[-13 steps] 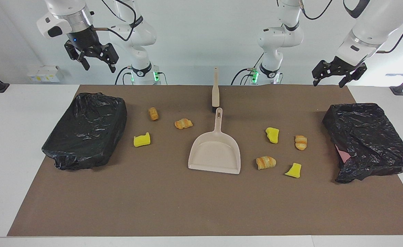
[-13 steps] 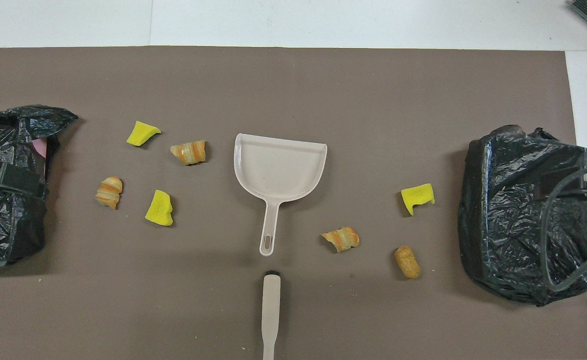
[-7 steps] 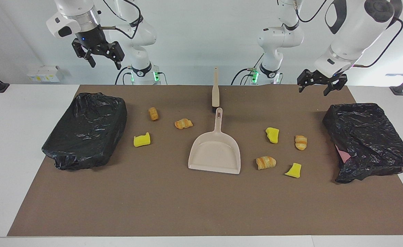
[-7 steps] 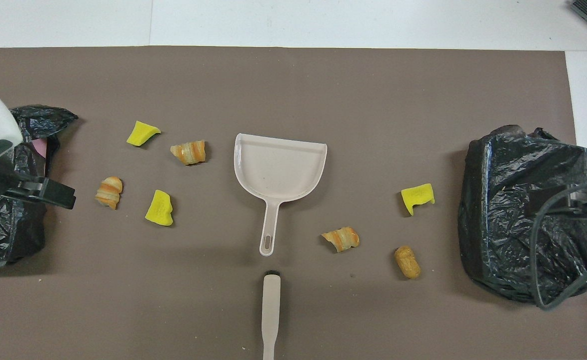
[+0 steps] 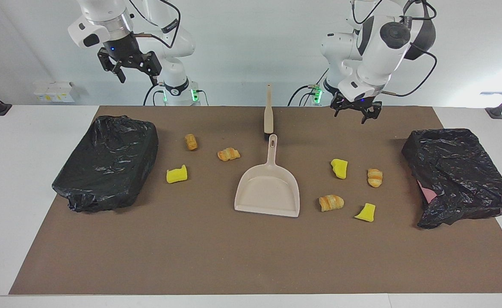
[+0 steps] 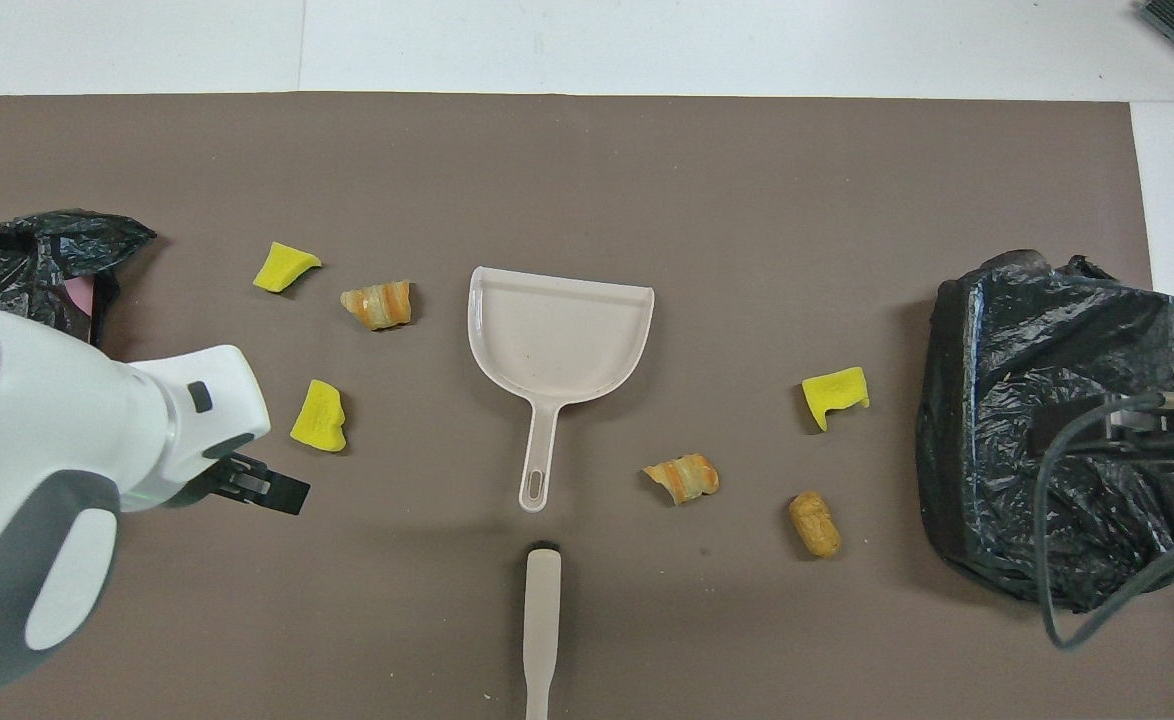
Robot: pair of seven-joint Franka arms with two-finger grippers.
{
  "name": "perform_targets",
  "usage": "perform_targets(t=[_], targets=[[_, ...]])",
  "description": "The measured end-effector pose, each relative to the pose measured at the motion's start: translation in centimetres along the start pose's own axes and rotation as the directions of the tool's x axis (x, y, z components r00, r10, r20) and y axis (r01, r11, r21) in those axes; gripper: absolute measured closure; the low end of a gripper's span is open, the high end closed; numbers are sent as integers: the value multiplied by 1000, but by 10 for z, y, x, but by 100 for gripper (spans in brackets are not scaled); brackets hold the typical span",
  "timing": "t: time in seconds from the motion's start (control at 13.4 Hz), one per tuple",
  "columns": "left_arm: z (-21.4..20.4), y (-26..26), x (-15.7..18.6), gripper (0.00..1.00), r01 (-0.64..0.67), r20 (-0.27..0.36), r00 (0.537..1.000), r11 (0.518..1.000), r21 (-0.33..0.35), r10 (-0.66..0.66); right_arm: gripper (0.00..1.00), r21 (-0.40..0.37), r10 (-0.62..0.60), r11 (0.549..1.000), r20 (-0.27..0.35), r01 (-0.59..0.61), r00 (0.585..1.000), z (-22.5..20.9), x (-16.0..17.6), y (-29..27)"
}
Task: Sweep and dump trash in bin
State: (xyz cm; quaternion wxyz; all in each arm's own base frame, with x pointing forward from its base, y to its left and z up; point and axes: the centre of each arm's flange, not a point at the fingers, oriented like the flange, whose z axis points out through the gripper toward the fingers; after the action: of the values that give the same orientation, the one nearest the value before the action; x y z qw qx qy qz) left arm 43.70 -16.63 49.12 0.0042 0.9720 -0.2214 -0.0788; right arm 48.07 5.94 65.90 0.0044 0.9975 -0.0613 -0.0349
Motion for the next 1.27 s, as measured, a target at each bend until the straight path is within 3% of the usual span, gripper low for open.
perform_targets(t=[0.15,0.3,0.67,1.27], targets=[[26,35,-3,0,-40,7,999,999,-30,41,0,18,-11,1000,-78,12,997,17,15,-33],[50,72,-13,0,-35,20,999,998,-42,36,0,31,-11,999,-97,14,995,47,36,-63],[99,194,-52,0,28,-12,1000,1000,-2,-28,0,57,69,996,-70,-65,995,135,53,-192],[173,300,-136,0,103,-87,991,995,-2,-103,0,61,44,997,-32,-42,999,244,18,-329]])
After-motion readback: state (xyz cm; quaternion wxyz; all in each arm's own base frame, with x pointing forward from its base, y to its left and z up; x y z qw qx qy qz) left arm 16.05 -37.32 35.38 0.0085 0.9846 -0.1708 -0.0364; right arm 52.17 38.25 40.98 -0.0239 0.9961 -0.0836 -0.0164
